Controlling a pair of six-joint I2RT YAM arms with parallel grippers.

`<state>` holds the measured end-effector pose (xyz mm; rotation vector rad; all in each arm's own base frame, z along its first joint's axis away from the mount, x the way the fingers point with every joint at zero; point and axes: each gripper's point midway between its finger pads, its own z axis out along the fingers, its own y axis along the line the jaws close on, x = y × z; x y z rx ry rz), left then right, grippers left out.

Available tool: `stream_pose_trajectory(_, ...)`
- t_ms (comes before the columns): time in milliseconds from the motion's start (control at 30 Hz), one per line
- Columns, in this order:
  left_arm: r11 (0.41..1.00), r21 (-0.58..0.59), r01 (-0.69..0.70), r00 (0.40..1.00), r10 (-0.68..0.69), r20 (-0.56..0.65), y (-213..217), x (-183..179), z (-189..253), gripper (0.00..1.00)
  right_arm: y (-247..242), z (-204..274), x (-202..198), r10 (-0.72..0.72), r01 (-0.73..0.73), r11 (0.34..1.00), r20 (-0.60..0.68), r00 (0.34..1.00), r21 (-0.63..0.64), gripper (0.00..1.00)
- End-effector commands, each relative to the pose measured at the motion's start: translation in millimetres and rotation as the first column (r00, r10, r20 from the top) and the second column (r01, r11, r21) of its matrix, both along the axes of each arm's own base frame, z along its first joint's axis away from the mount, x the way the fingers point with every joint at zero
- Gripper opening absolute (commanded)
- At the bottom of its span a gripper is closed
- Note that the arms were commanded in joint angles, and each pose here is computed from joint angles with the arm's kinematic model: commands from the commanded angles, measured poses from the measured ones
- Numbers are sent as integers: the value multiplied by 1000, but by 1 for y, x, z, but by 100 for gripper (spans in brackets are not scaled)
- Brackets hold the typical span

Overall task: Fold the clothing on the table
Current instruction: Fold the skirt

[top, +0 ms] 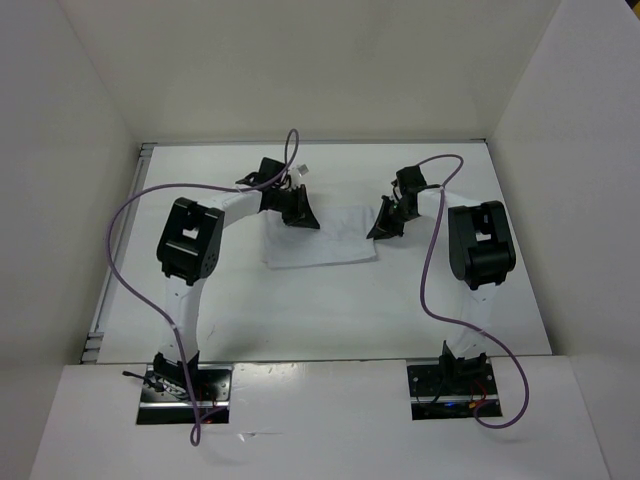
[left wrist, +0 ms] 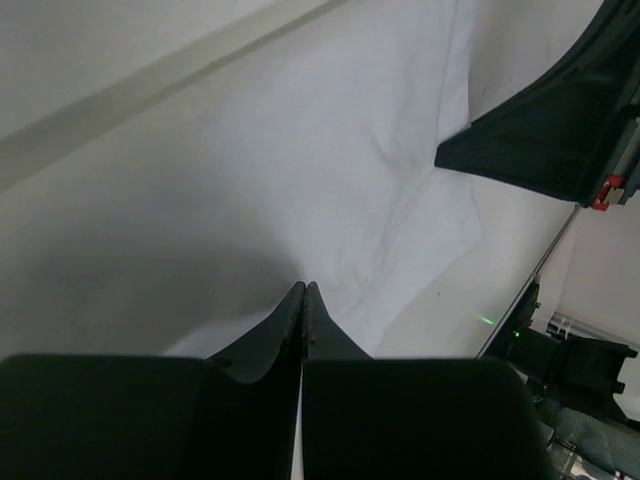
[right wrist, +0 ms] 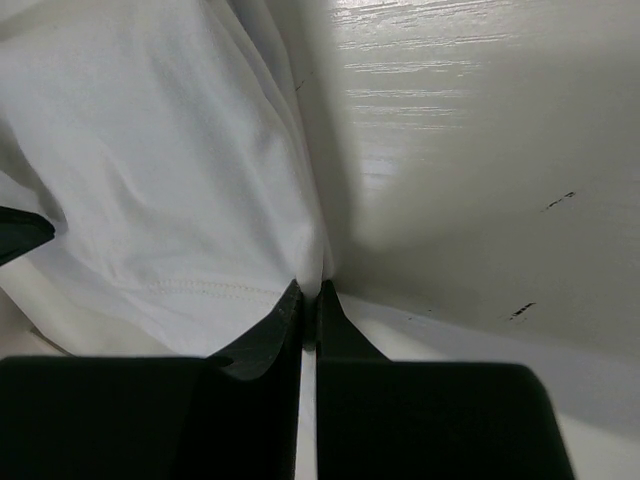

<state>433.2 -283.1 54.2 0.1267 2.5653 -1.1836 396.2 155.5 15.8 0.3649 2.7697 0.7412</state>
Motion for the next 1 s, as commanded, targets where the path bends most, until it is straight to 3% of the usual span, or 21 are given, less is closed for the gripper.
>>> stream_pose_trajectory(0, 1000, -7, 11, 997, -10, 73, -13, 16, 19, 0, -2, 8, -10, 14, -14, 999, 0, 1000, -32, 0)
stream_pose_trajectory(233, 975, 221, -4, 1000, 1, 13, -7, 3, -38, 0, -7, 14, -8, 10, -9, 998, 17, 1000, -63, 0)
stream_pose_trajectory(500, 953, 295, 66, 998, -65, -14, -34, -24, -65, 0, -41, 41, -2, -62, 74, 983, 75, 995, -171, 0)
stream_pose_trajectory(767, 960, 268, 87, 994, -102, 41, -65, -19, -47, 3, -43, 103, 9, -64, 91, 988, 203, 977, -124, 0)
stream_pose_trajectory(933, 969, 242, -38, 988, 0, 155, -25, 8, 19, 15, -41, 107, 7, -58, 81, 991, 209, 976, -107, 0)
stream_pose_trajectory(967, 975, 214, -66, 978, 20, 207, -18, 12, 51, 17, -41, 107, 7, -58, 81, 991, 209, 976, -107, 0)
